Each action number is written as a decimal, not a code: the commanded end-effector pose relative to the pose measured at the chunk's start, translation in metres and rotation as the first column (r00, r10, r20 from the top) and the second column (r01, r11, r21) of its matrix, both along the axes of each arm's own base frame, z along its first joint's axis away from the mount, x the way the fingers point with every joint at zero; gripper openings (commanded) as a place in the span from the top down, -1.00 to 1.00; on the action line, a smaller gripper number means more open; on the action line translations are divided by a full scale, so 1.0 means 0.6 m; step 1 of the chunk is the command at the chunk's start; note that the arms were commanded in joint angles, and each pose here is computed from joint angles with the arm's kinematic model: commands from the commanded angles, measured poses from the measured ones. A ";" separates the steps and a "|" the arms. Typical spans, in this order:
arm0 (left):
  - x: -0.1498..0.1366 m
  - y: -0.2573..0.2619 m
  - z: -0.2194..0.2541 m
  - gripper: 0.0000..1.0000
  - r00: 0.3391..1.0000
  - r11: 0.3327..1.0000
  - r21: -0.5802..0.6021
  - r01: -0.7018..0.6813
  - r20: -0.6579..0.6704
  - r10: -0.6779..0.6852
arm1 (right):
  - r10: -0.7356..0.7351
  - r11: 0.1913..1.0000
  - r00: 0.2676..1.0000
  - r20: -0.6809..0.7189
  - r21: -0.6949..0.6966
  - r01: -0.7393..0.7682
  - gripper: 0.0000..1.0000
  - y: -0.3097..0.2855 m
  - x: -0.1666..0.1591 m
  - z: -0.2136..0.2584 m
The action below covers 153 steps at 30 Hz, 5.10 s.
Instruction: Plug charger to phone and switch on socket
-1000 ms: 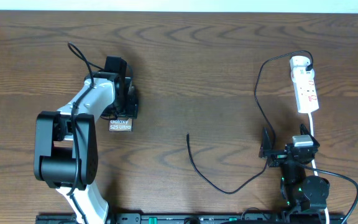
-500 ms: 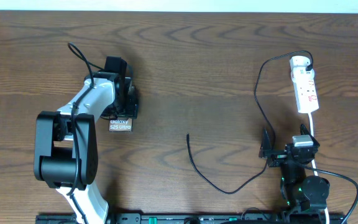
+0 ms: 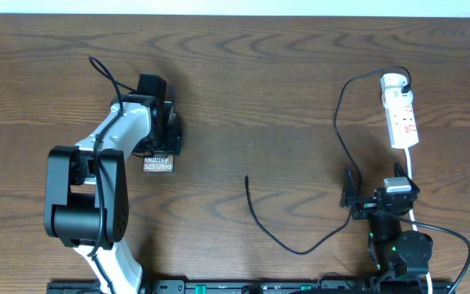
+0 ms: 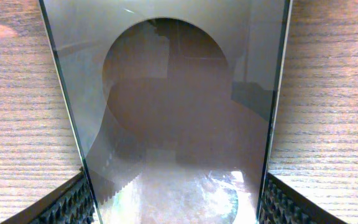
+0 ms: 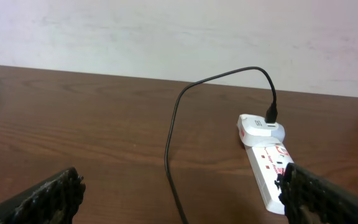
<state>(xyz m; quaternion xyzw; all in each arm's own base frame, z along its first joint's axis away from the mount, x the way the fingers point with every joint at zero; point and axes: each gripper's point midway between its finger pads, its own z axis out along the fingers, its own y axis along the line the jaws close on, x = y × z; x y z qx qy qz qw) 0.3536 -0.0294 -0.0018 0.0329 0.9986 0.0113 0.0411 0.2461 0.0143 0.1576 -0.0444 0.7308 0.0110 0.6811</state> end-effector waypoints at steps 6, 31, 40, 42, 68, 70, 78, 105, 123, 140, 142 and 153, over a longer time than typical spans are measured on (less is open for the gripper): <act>-0.015 0.004 -0.015 0.86 0.999 1.000 0.014 0.010 -0.034 -0.009 | 0.000 1.000 1.000 0.002 -0.012 0.000 -0.99 0.000 0.000 0.000; 0.039 -0.001 0.113 0.85 0.982 1.000 -0.006 0.009 0.189 -0.007 | 0.000 1.000 1.000 0.002 -0.012 0.000 -0.99 0.000 0.000 0.000; 0.033 0.000 0.118 0.86 0.983 1.000 -0.007 0.008 0.183 -0.007 | 0.000 1.000 1.000 0.002 -0.012 0.000 -0.98 0.000 0.000 0.000; 0.029 0.000 0.115 0.86 0.985 1.000 -0.006 0.008 0.173 -0.007 | 0.000 1.000 1.000 0.002 -0.012 0.000 -0.99 0.000 0.000 0.000; -0.021 -0.018 0.053 0.86 0.999 0.997 -0.073 0.006 0.034 -0.004 | 0.000 1.000 1.000 0.002 -0.012 0.000 -0.99 0.000 0.000 0.000; -0.028 -0.017 0.048 0.85 1.000 0.997 -0.072 0.005 0.021 -0.004 | 0.000 1.000 1.000 0.002 -0.012 0.000 -0.99 0.000 0.000 0.000; -0.048 -0.015 0.028 0.85 1.000 0.998 -0.070 -0.004 -0.009 0.004 | 0.000 1.000 1.000 0.002 -0.012 0.000 -0.99 0.000 0.000 0.000; -0.069 -0.021 0.002 0.86 1.000 0.995 -0.095 -0.015 -0.028 0.012 | 0.000 1.000 1.000 0.002 -0.012 0.000 -0.99 0.000 0.000 0.000; -0.090 -0.019 -0.025 0.70 0.999 0.995 -0.094 -0.016 -0.040 0.012 | 0.000 1.000 1.000 0.002 -0.012 0.000 -0.99 0.000 0.000 0.000; -0.089 -0.019 -0.025 -0.64 0.999 0.995 -0.094 -0.015 -0.037 0.012 | 0.000 1.000 1.000 0.002 -0.012 0.000 -0.99 0.000 0.000 0.000; -0.089 -0.019 -0.025 -0.79 0.999 0.995 -0.094 -0.015 -0.037 0.012 | 0.000 1.000 1.000 0.002 -0.012 0.000 -0.99 0.000 0.000 0.000; -0.076 -0.021 -0.024 -0.95 1.000 0.995 -0.097 -0.012 -0.005 0.012 | 0.000 1.000 1.000 0.002 -0.012 0.000 -0.99 0.000 0.000 0.000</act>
